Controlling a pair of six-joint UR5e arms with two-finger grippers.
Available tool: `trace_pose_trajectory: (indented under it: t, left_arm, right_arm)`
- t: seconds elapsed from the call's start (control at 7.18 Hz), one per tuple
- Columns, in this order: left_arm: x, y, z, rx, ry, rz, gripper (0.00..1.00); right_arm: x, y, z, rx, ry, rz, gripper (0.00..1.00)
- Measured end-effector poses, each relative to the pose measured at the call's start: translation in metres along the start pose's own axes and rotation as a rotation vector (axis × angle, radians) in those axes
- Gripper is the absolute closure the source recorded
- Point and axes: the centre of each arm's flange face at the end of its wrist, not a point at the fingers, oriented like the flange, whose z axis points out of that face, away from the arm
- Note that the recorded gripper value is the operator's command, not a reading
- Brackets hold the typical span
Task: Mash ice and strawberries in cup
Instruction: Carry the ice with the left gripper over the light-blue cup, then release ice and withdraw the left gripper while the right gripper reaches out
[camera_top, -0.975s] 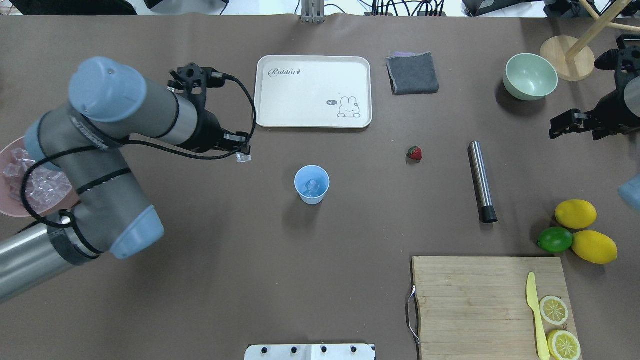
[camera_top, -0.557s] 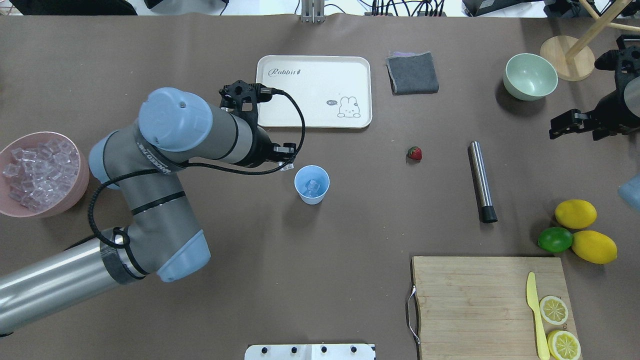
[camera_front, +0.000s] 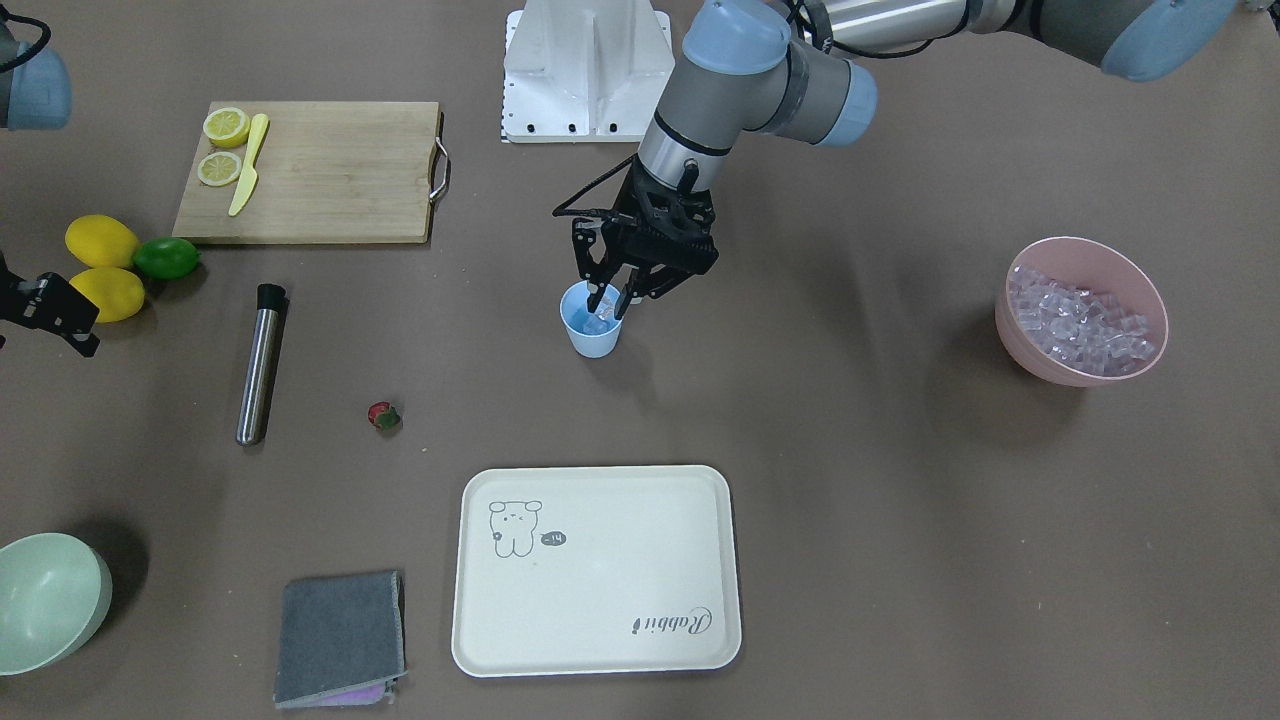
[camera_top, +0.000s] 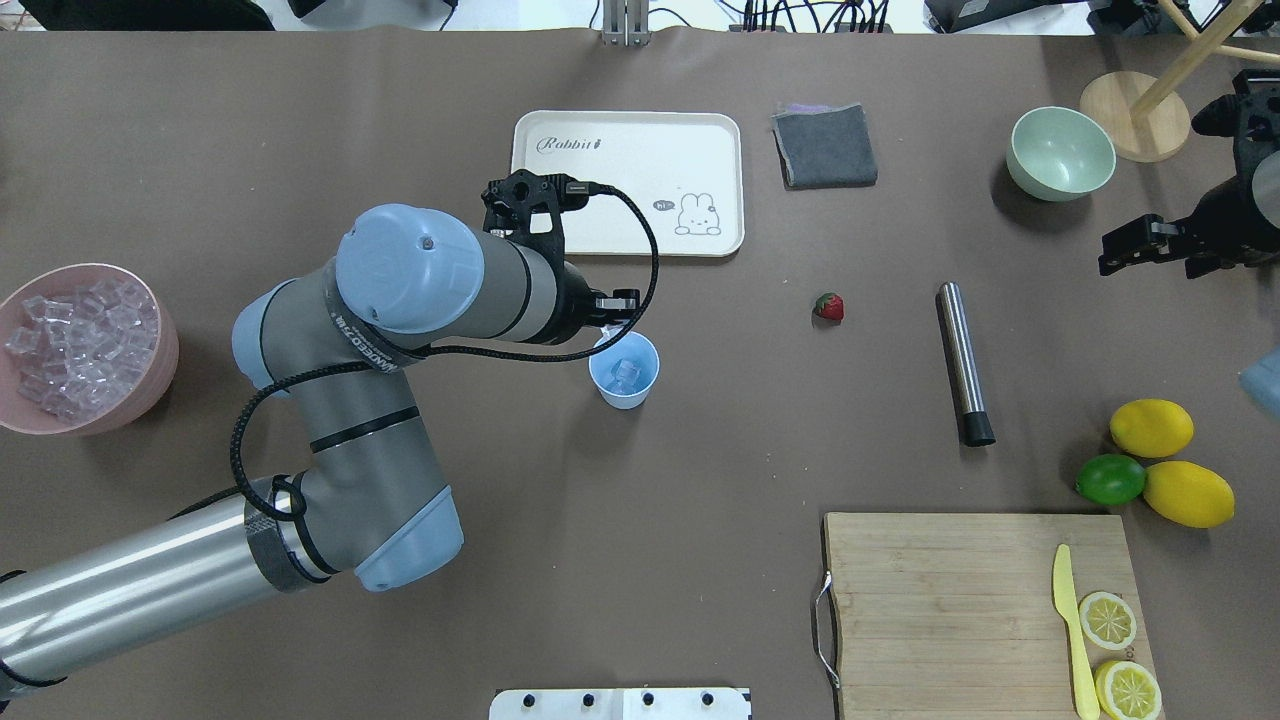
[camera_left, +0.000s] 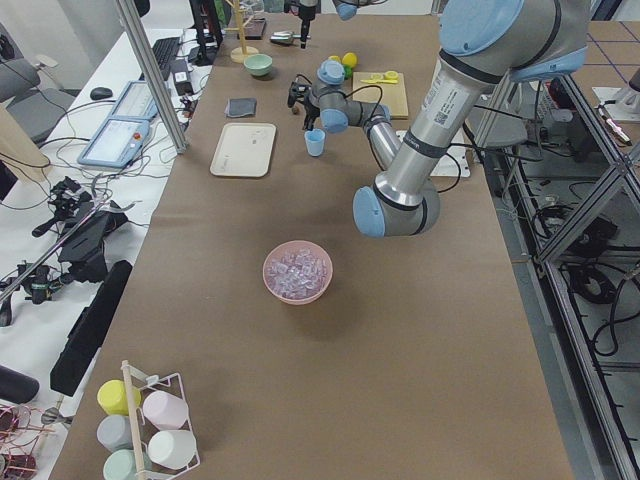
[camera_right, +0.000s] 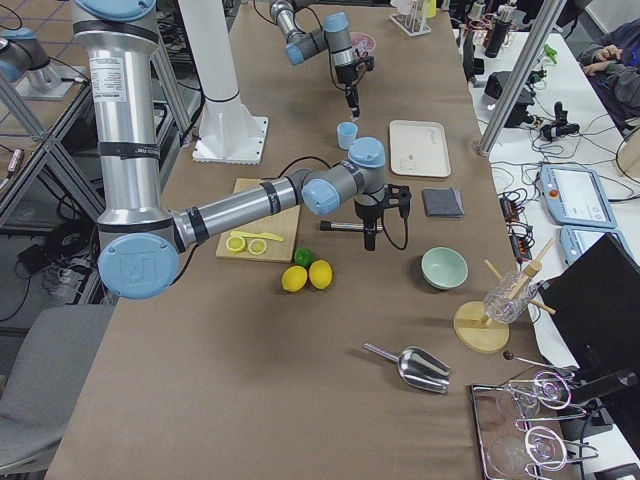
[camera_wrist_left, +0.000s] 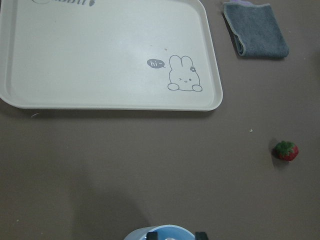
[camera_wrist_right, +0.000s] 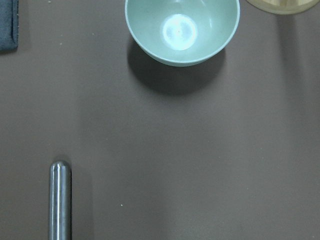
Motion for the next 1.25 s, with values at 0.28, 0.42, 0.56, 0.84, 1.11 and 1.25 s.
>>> trace_pose_trajectory:
  t: [0.28, 0.42, 0.56, 0.84, 1.11, 1.25]
  left_arm:
    - [0.004, 0.01, 0.003, 0.013, -0.004, 0.007, 0.97]
    - [0.006, 0.015, 0.004, 0.012, -0.002, 0.011, 0.6]
    - [0.006, 0.018, 0.004, 0.01, -0.002, 0.013, 0.11]
    - [-0.004, 0.023, 0.002, 0.006, -0.007, 0.015, 0.03]
    - [-0.025, 0.028, -0.009, 0.004, -0.021, 0.018, 0.0]
    - [-0.041, 0.025, -0.019, -0.016, -0.076, 0.058, 0.0]
  right_arm:
    - [0.001, 0.0, 0.001, -0.003, 0.002, 0.003, 0.0]
    - [0.001, 0.0, 0.001, -0.003, 0.002, 0.003, 0.0]
    - [0.001, 0.0, 0.002, -0.004, 0.002, 0.003, 0.0]
    - [-0.001, -0.001, 0.0, 0.0, -0.001, 0.0, 0.0]
    - [-0.009, -0.004, -0.004, 0.008, -0.013, -0.009, 0.0]
    - [-0.014, -0.006, -0.006, 0.014, -0.021, -0.018, 0.0]
